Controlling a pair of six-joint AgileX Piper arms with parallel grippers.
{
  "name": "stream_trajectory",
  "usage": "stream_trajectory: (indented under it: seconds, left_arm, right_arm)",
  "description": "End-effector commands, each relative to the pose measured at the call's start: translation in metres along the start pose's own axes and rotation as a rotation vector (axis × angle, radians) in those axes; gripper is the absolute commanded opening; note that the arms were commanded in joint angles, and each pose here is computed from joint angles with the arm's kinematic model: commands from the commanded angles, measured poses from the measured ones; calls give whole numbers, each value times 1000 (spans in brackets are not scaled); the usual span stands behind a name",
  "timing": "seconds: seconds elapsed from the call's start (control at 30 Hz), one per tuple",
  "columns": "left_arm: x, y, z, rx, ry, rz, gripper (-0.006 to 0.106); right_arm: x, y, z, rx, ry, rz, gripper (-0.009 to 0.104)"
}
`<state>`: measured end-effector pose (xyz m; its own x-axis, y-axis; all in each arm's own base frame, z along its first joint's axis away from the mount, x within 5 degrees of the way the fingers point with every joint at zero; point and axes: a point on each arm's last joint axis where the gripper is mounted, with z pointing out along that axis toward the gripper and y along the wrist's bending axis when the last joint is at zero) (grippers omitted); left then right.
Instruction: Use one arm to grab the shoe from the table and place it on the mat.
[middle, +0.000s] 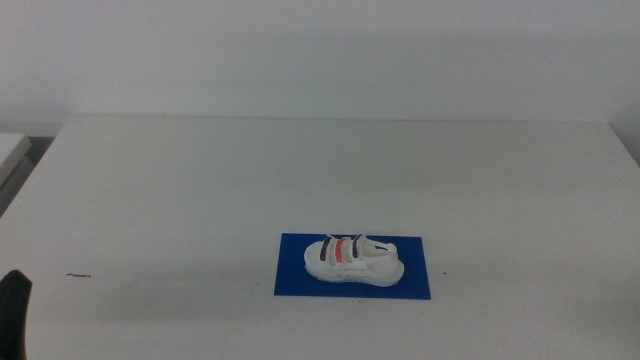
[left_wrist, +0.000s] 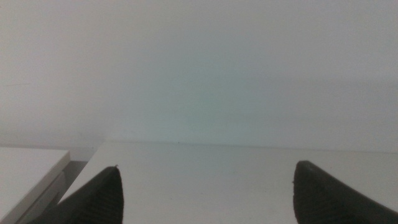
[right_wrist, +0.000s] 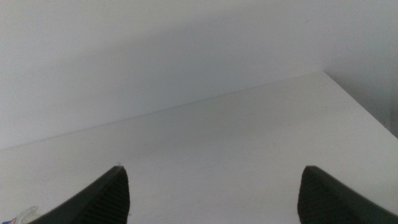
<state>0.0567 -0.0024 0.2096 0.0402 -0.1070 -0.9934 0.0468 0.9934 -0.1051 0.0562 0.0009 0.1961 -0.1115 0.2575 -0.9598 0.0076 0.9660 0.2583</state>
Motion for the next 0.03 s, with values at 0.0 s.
stream_trajectory:
  seconds: [0.0]
  left_arm:
    - [-1,0,0,2,-10,-4,94]
  right_arm:
    - [0,0,0,-3,-10,-11,79]
